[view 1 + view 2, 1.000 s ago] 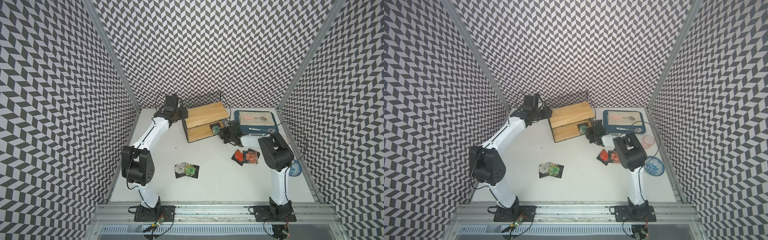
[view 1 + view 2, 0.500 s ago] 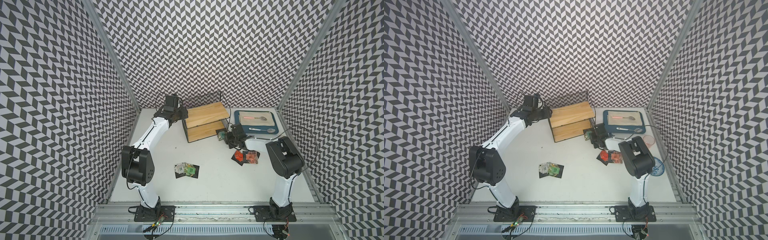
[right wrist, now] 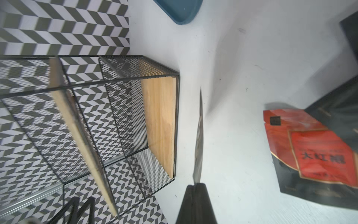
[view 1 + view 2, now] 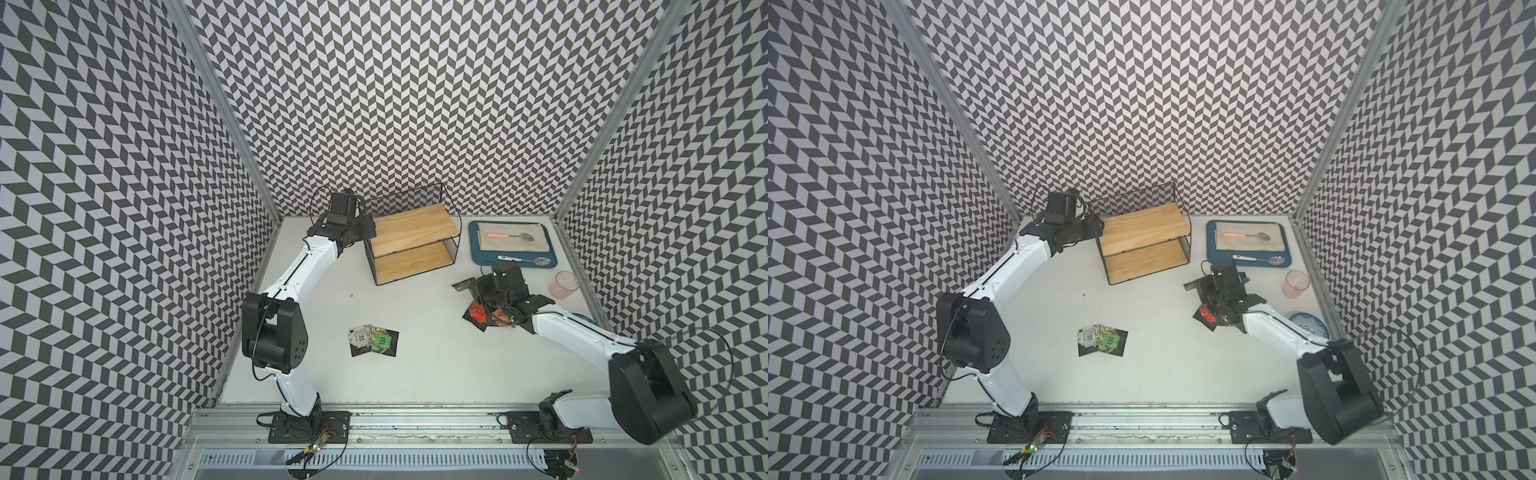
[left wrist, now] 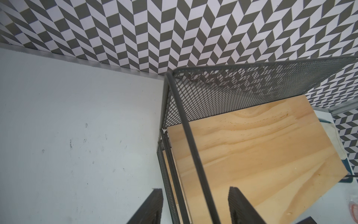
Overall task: Remove the tea bags from the shelf
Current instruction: Place the tea bag at the center of the board.
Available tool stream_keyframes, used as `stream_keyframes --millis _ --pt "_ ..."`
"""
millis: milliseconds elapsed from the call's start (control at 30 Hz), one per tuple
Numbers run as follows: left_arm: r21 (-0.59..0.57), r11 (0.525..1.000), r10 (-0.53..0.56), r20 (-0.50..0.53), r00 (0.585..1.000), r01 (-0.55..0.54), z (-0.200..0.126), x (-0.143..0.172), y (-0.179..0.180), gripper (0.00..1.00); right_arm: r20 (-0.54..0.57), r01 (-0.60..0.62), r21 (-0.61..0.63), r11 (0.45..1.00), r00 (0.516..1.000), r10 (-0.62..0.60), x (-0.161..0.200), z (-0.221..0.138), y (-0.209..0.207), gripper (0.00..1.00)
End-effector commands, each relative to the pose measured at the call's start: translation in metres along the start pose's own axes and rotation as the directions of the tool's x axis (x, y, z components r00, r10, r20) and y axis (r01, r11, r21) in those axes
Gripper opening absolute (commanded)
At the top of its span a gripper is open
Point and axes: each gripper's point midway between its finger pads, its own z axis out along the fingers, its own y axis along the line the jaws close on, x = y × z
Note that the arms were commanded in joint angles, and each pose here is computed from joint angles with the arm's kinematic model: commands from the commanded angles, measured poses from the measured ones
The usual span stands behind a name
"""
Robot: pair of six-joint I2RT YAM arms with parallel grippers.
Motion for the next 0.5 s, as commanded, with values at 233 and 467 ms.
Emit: stream_keyframes --millis 233,467 --pt "-0.039 0.999 0.018 0.038 0.999 -0.017 -0.038 0.004 0.005 0.62 0.178 0.052 -0.098 0.994 0.984 -0.034 -0.046 -0.078 -0.022 0.0" --pt "-0.046 0.999 0.013 0.03 0.999 -0.012 -0.053 0.017 0.002 0.64 0.137 -0.117 0.012 0.993 0.984 0.114 -0.041 -0.075 -0.103 0.0"
